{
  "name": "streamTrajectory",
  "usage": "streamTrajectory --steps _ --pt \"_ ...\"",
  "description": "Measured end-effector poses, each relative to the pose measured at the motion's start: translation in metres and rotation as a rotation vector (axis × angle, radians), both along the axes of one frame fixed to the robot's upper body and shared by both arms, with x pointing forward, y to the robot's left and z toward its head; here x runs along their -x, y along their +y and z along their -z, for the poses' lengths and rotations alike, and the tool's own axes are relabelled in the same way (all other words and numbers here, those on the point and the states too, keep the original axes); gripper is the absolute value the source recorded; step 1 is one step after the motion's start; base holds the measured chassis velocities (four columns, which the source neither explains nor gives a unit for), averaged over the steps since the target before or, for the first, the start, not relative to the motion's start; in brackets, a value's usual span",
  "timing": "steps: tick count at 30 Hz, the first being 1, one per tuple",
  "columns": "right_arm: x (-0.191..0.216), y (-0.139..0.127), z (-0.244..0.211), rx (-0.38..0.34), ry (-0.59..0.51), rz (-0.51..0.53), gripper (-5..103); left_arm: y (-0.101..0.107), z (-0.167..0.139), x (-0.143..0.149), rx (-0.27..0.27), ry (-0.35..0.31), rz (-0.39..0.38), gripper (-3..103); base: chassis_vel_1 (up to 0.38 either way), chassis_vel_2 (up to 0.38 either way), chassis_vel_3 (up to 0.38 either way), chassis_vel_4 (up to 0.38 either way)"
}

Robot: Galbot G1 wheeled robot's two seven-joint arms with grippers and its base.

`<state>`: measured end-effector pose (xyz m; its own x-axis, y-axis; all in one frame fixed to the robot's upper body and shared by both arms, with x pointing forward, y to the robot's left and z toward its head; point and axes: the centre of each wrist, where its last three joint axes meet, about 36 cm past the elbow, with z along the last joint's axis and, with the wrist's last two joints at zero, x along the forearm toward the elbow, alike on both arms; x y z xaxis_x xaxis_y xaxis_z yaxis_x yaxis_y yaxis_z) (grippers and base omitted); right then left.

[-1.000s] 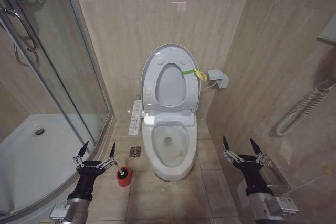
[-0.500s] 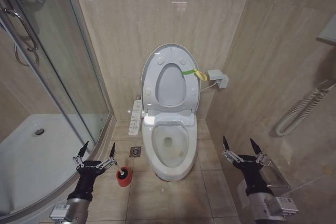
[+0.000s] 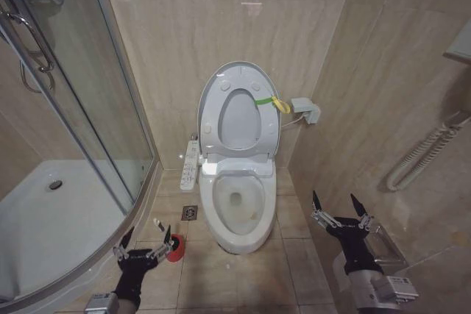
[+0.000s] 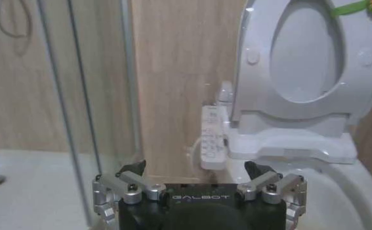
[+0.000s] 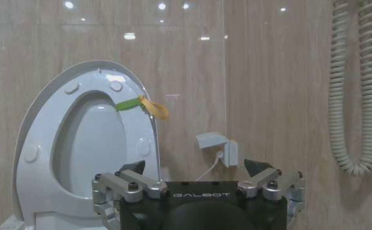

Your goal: Open the toilet lid, clean the toilet bowl with a toilet brush, close the toilet lid, and flush.

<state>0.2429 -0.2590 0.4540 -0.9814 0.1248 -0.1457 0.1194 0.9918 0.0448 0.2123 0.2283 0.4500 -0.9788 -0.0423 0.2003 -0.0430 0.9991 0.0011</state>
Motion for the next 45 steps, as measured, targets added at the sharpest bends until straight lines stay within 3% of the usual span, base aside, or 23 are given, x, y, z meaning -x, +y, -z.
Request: streamTrajectory --steps 9,16,24,33,40,45 --pt "0.0 0.0 0.0 0.0 0.0 0.0 100 0.013 0.02 0.002 -0.035 -0.029 -0.021 100 0.0 0.0 0.0 0.0" --pt "0.0 0.0 0.0 0.0 0.0 0.0 100 0.036 0.069 0.001 -0.012 -0.029 -0.047 100 0.0 0.0 0.0 0.0" --pt "0.0 0.0 0.0 0.0 0.0 0.0 100 0.068 0.121 0.002 -0.027 -0.005 -0.074 100 0.0 0.0 0.0 0.0" --pt "0.0 0.0 0.0 0.0 0.0 0.0 100 0.113 0.176 -0.017 -0.04 -0.002 -0.075 100 0.0 0.0 0.0 0.0" --pt "0.0 0.0 0.0 0.0 0.0 0.0 100 0.128 0.203 -0.041 -0.041 -0.01 -0.056 100 0.0 0.0 0.0 0.0" --pt "0.0 0.0 0.0 0.0 0.0 0.0 100 0.136 0.219 -0.071 -0.036 -0.038 0.007 99 0.0 0.0 0.0 0.0"
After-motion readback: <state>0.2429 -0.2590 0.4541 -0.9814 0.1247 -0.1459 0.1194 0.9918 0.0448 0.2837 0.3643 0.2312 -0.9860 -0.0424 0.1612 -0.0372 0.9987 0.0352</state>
